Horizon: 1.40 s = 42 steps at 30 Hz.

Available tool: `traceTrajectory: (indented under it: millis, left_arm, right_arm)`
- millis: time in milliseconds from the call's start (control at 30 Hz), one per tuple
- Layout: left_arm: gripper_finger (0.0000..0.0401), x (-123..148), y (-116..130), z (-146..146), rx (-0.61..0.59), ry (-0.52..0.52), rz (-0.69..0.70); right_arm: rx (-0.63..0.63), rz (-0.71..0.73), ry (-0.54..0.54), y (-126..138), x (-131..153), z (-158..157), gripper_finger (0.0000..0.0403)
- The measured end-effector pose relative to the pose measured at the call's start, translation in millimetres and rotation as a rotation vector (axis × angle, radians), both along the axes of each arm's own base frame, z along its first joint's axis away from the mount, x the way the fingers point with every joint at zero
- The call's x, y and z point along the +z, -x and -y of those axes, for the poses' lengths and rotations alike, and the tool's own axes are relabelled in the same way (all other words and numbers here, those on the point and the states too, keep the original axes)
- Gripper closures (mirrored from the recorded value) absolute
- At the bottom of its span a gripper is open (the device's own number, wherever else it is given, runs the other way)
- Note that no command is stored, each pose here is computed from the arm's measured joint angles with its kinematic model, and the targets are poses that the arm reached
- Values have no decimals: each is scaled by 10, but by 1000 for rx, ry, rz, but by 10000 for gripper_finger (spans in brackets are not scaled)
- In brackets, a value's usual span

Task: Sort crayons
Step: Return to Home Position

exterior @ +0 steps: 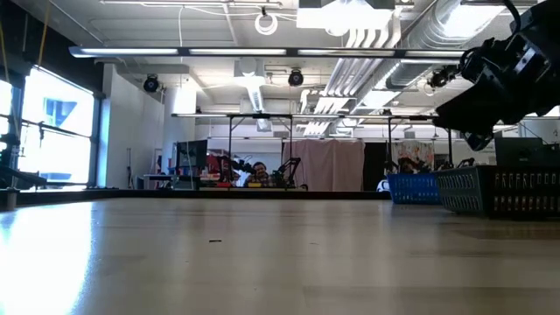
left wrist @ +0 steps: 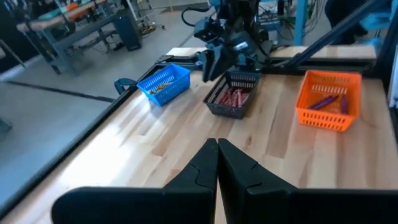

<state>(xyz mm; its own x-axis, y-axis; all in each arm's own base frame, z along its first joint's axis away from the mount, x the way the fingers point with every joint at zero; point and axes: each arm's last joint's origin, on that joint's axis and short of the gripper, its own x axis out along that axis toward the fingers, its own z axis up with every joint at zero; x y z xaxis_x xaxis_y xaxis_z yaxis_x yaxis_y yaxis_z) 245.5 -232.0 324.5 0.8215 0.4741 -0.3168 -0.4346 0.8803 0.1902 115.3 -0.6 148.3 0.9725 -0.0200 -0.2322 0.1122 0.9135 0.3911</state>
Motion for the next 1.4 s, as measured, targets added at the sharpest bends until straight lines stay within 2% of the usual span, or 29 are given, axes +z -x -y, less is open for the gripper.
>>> traceTrajectory:
  millis: [100, 200, 367, 600, 700, 900, 1033, 1167, 1300, 1400]
  left_arm:
    - [400, 1, -6, -1, -16, -45, -24]
    - [400, 8, -11, 1, -9, -60, -11]
    - [400, -153, -110, 22, 56, -95, 47]
    - [400, -611, -371, -161, 89, -132, -49]
    - [400, -774, -472, -281, 45, -79, -126]
    - [400, -1108, -570, -450, -154, -7, -314]
    - [400, -1258, -576, -575, -214, -11, -371]
    - [400, -1279, -402, -770, -231, -1, -333]
    - [400, -1140, -54, -1031, -270, 62, -150]
    - [400, -1150, 238, -1268, -244, 99, -47]
  right_arm:
    - [46, 9, -112, -2, 11, -28, 313]
    - [48, -1, -177, 0, 4, -34, 312]
    - [51, -29, -156, 7, -23, -34, 312]
    - [57, -40, -139, 10, -33, -34, 312]
    - [57, -40, -139, 10, -32, -34, 312]
    - [57, -42, -139, 10, -34, -34, 312]
    - [56, -46, -139, 11, -38, -34, 312]
    - [56, -47, -139, 12, -39, -34, 312]
    - [56, -52, -139, 13, -43, -34, 312]
    - [55, -55, -139, 13, -45, -34, 312]
